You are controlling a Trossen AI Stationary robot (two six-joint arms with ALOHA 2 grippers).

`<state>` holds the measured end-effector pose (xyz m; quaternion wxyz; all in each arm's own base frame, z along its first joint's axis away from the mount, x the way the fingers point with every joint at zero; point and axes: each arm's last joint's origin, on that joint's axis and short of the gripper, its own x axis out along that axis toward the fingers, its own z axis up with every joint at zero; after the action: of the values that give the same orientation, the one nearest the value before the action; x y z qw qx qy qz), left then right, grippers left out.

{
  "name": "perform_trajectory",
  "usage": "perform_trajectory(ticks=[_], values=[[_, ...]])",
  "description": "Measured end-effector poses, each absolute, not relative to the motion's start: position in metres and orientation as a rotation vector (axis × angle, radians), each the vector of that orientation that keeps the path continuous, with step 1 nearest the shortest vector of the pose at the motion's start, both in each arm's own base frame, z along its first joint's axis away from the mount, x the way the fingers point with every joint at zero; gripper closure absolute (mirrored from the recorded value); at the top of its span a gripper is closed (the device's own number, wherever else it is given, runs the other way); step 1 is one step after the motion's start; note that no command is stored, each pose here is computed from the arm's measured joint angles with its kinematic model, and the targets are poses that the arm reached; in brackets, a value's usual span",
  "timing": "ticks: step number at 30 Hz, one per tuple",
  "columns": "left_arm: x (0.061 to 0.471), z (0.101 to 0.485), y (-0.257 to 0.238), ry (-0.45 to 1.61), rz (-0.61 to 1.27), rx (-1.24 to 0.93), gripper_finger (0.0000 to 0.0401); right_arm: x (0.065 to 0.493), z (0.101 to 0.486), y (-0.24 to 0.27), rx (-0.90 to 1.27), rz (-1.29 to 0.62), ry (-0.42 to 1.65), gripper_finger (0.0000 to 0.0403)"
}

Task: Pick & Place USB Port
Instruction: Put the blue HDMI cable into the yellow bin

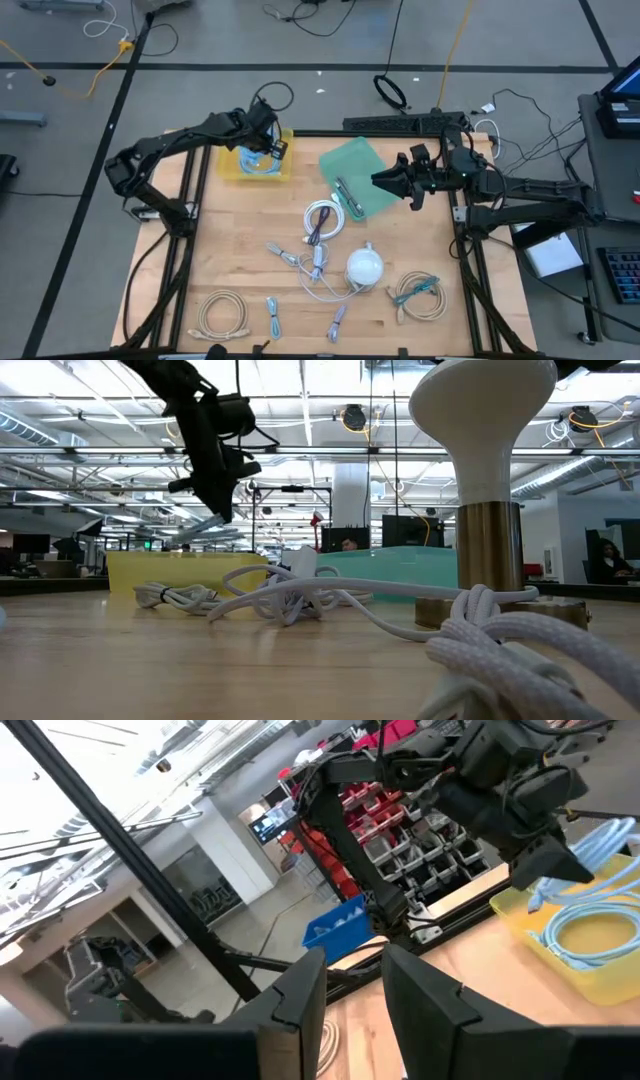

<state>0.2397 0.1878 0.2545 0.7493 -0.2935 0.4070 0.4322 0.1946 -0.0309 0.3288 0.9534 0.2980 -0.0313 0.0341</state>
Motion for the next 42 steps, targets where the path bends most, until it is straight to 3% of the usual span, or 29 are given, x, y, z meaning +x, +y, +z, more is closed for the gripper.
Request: perform_trajectory(ticks=[17, 25, 30, 37, 42], values=[[0.238, 0.208, 0.165, 0.928, 0.949, -0.737, 0.0385, 0.195, 0.329, -0.031, 0.603, 0.063, -0.066, 0.031], [0.247, 0.213, 0.164, 0.857, 0.928, -0.717, 0.0282, 0.195, 0.329, -0.031, 0.603, 0.066, -0.064, 0.031], [0.25, 0.222, 0.167, 0.824, 0.938, -0.709, 0.0256, 0.195, 0.329, -0.031, 0.602, 0.067, -0.064, 0.031], [0.251, 0.235, 0.165, 0.881, 0.894, -0.745, 0.028, 0.195, 0.329, -0.031, 0.6, 0.067, -0.064, 0.031], [0.251, 0.232, 0.148, 0.998, 0.784, -0.799, 0.0378, 0.194, 0.329, -0.032, 0.599, 0.063, -0.065, 0.031]])
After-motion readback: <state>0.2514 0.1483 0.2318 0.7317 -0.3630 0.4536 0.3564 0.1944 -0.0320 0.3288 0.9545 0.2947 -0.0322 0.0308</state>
